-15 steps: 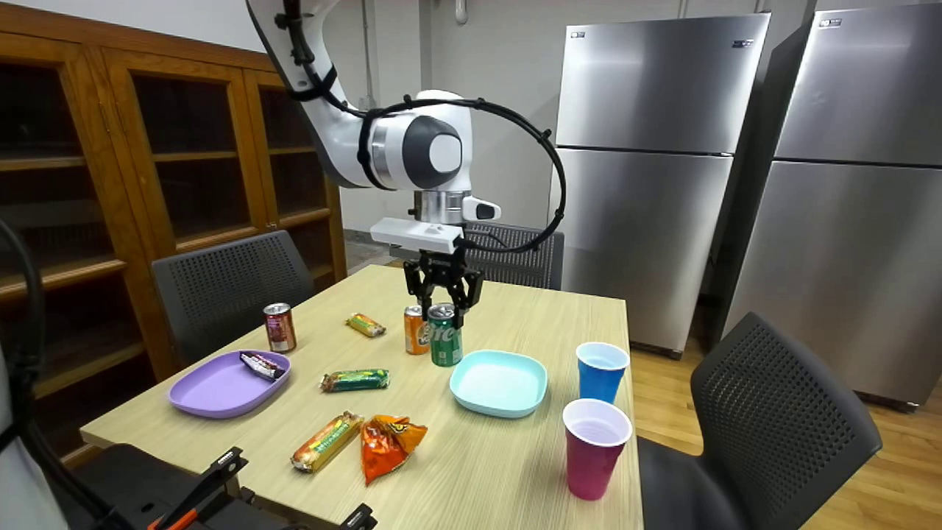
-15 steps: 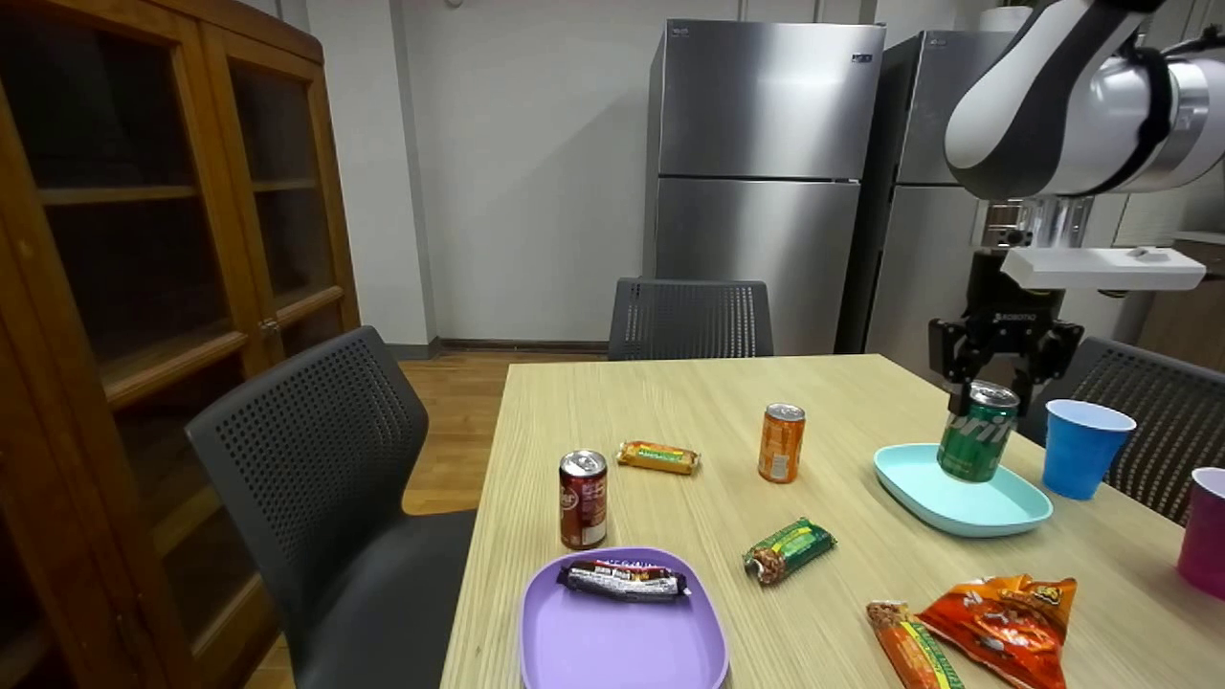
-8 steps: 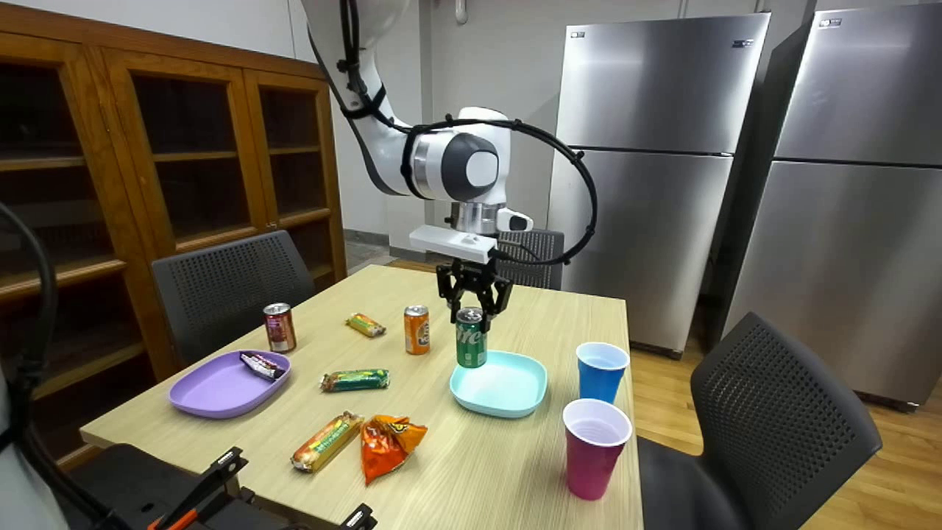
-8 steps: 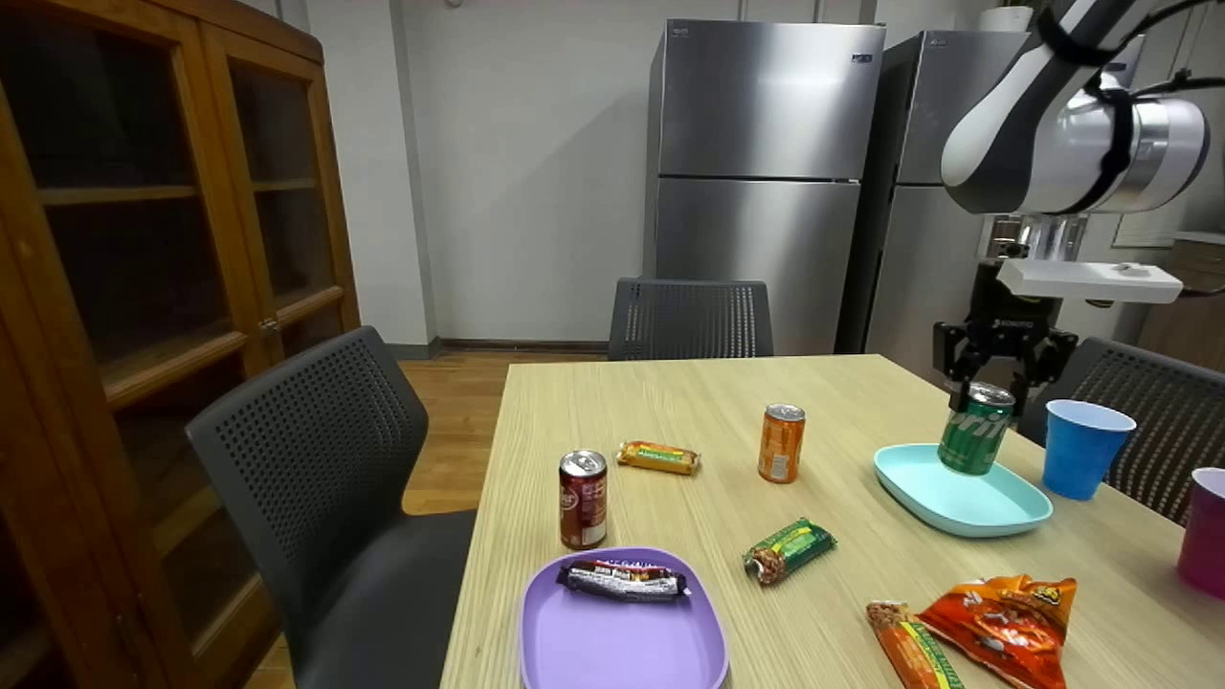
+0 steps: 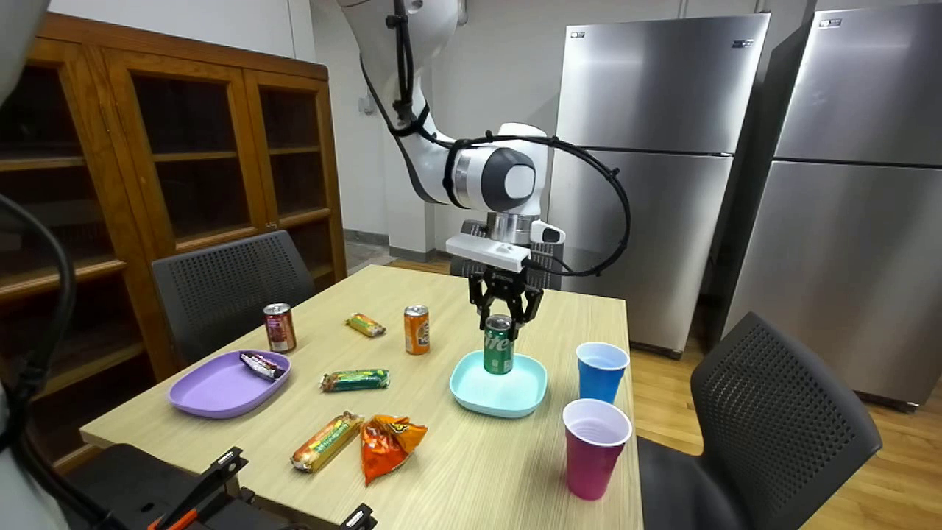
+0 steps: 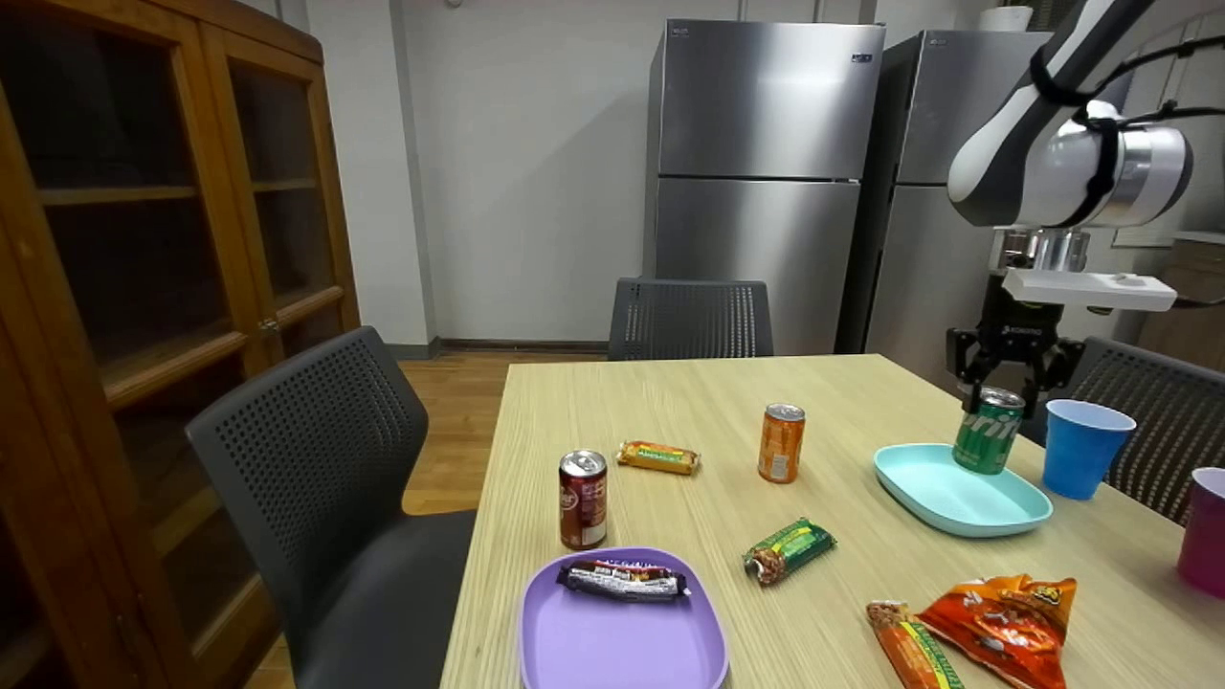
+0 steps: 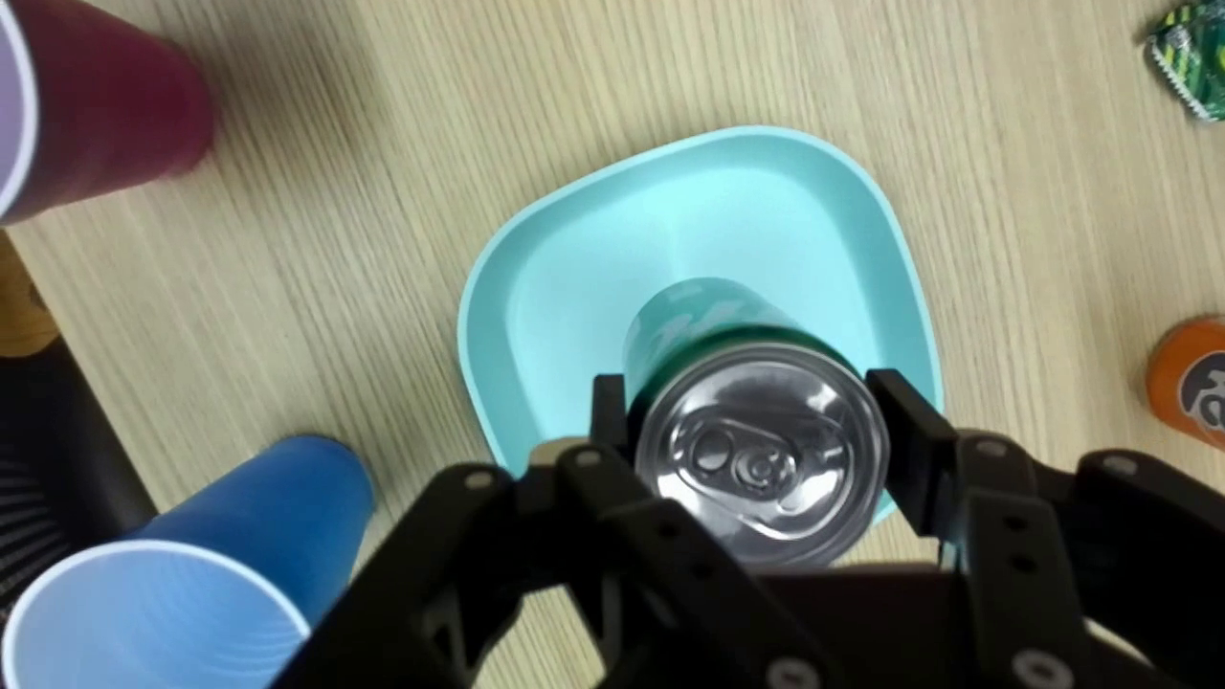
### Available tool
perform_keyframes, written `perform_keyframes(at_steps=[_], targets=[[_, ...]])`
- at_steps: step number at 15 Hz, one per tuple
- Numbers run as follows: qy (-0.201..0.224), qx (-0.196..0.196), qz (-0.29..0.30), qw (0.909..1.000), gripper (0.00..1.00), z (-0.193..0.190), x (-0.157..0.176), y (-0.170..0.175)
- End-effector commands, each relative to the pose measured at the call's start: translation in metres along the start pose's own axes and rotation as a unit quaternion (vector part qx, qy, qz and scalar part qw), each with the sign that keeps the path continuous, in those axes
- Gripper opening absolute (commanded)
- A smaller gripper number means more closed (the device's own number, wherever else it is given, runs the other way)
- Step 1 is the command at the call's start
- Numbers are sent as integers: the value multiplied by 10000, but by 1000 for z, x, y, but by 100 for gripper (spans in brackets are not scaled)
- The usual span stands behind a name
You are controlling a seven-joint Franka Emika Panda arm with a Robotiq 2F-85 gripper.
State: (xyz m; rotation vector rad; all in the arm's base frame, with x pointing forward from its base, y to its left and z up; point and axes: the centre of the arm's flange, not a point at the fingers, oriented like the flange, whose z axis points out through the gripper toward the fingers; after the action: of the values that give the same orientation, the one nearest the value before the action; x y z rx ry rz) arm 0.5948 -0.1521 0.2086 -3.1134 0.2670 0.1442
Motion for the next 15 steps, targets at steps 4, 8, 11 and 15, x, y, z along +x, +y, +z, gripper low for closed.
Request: perform_keyframes(at_steps=[4, 8, 11, 15], targets=[[-166, 89, 237, 9995, 38, 15, 33, 27], [-207, 87, 290, 9993, 38, 27, 35, 34], [-221, 85, 296, 9993, 38, 33, 35, 36], [-238, 53, 315, 9992, 38, 35, 31, 38]])
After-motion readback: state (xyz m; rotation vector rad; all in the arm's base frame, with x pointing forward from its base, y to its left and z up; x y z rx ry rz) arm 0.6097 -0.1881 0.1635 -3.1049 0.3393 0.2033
